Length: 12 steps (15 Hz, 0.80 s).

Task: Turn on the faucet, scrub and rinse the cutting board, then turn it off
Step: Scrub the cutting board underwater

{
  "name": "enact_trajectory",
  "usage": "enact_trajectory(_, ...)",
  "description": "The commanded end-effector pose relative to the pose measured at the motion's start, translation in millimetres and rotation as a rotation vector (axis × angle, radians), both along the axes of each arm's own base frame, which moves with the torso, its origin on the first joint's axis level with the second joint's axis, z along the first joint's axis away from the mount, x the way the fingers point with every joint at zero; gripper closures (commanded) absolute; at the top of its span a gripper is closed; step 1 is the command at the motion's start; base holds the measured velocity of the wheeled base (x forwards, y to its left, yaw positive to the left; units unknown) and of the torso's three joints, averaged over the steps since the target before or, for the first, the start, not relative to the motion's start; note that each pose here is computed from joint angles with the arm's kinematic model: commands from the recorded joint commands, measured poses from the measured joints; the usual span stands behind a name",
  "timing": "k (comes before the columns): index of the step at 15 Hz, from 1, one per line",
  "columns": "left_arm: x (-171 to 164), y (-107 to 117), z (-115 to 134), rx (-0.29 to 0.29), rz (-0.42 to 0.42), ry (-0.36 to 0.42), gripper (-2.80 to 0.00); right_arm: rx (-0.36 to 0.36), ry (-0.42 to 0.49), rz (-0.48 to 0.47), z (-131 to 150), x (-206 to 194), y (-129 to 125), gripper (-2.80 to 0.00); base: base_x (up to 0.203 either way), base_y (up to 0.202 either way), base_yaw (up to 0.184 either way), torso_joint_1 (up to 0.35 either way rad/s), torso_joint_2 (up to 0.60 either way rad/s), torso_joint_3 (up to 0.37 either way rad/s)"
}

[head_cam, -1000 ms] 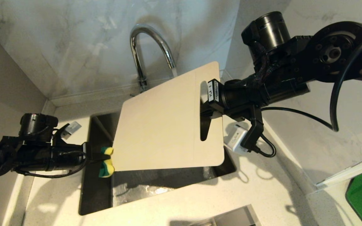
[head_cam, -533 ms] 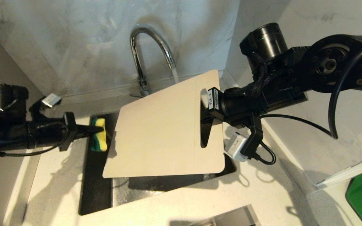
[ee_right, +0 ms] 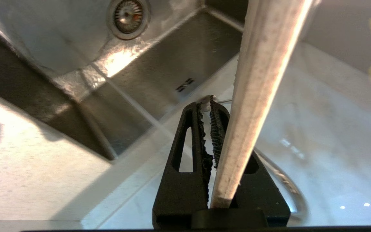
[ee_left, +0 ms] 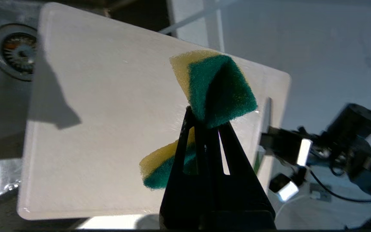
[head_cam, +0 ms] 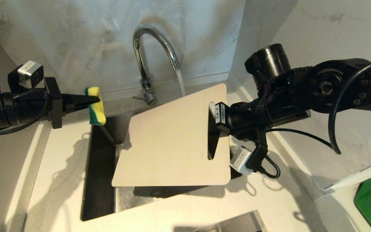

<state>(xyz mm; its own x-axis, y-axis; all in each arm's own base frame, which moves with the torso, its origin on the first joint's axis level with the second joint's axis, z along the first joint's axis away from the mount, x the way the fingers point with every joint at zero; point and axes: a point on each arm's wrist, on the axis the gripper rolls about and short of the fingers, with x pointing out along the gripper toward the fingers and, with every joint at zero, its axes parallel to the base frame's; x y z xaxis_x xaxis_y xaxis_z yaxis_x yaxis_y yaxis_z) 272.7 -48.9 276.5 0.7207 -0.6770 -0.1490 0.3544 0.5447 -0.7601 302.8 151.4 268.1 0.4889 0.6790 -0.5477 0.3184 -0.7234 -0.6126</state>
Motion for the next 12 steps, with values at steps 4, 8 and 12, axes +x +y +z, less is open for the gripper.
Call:
enact_trajectory(4, -4, 0, 3, -0.005, -0.005, -0.01, 0.0, -0.034, 0.051, 0.001, -27, 27, 9, 0.0, 0.0, 0.0, 0.0, 0.0, 0.0, 0.0)
enact_trajectory(8, -3, -2, 9, -0.009, -0.014, -0.029, 0.0, -0.021, 0.025, -0.026, -28, 52, 8, 0.0, 0.0, 0.0, 0.0, 0.0, 0.0, 0.0)
enact_trajectory(12, -4, -5, 7, -0.014, -0.052, -0.023, 0.0, -0.027, 0.033, -0.062, -37, 70, -2, 0.0, 0.0, 0.0, 0.0, 0.0, 0.0, 0.0)
